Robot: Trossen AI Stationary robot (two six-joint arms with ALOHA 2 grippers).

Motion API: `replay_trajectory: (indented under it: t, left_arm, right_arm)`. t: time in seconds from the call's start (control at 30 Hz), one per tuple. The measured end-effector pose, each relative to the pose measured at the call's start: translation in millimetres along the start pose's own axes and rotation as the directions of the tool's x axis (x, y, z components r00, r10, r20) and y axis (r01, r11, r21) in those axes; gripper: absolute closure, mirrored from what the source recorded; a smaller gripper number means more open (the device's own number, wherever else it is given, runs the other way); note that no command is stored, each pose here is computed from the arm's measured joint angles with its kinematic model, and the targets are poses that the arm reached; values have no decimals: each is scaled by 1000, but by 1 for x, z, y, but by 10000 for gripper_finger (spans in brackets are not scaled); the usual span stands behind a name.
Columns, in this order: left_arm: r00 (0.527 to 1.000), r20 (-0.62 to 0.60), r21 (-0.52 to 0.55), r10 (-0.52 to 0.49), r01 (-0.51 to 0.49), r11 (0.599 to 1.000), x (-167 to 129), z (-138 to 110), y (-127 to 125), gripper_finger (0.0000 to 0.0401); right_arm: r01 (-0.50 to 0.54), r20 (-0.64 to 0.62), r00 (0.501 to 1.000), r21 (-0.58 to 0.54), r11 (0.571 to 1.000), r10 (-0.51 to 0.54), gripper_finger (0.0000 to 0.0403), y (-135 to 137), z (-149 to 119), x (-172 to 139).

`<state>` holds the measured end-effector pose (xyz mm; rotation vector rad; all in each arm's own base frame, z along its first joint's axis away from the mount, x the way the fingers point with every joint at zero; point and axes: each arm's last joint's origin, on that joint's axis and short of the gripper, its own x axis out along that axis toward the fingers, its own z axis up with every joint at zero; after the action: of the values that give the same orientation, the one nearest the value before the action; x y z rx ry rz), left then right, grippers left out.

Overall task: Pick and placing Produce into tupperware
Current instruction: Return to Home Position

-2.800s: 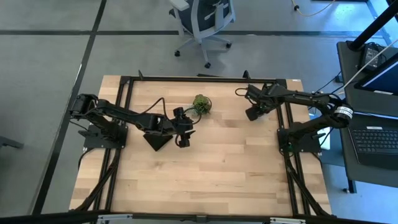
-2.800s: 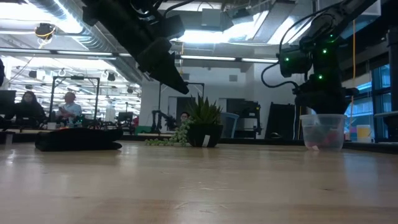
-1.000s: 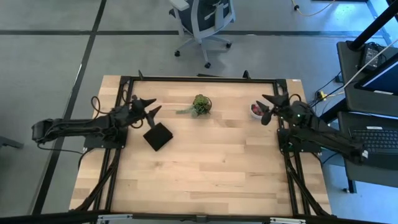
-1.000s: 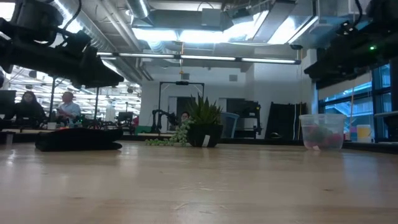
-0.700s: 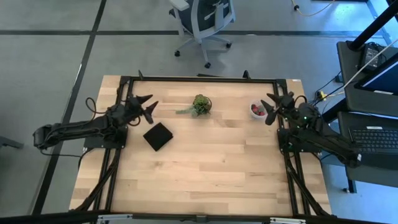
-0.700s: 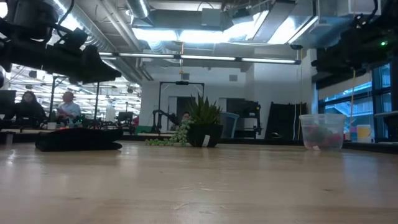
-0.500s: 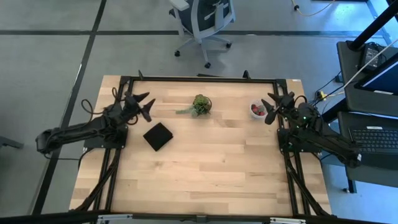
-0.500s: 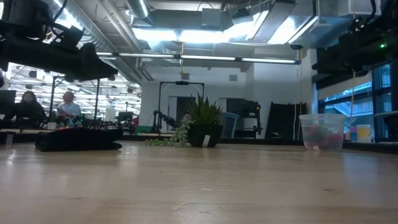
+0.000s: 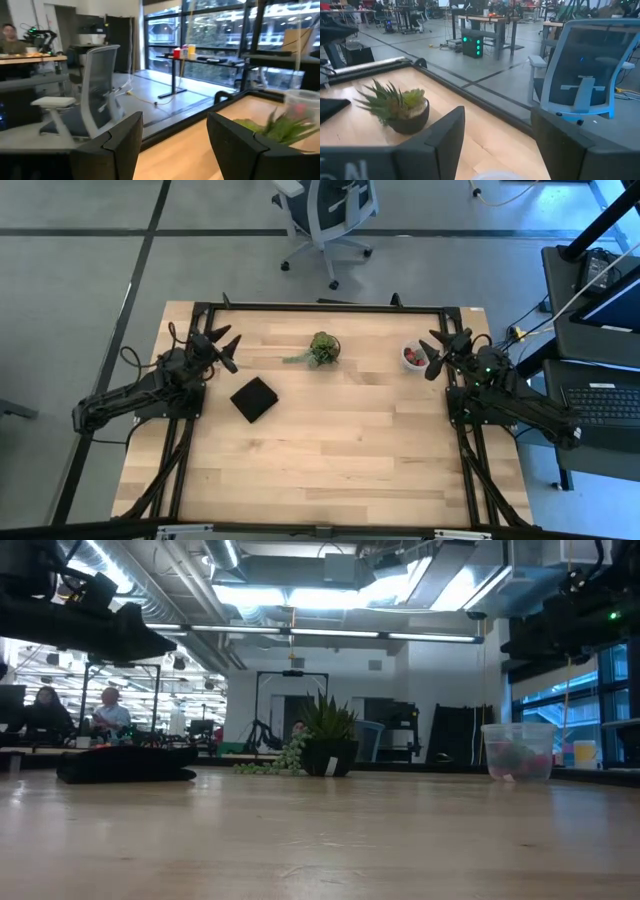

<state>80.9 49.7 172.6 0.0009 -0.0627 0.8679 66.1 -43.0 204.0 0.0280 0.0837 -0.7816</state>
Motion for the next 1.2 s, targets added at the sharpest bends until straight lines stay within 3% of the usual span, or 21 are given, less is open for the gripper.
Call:
replay_trajectory:
  t: [0.13, 0.4, 1.03, 1.2]
  left_arm:
    - [1000, -8, 12, 5, -5, 1000, 1, -1, 0, 187]
    - [1000, -8, 12, 4, -4, 1000, 0, -1, 0, 187]
    - [1000, -7, 12, 4, -4, 1000, 0, -1, 0, 187]
    - [1000, -7, 12, 4, -4, 1000, 0, -1, 0, 187]
  right_arm:
    - [-5, -6, 1000, 0, 1000, 5, 176, 3, -18, 9]
    - [-34, 165, 986, 44, 998, 26, 176, 6, -29, 19]
    - [-43, 148, 988, 44, 998, 36, 176, 7, -31, 19]
    - [-51, 147, 988, 92, 994, 37, 176, 7, -31, 19]
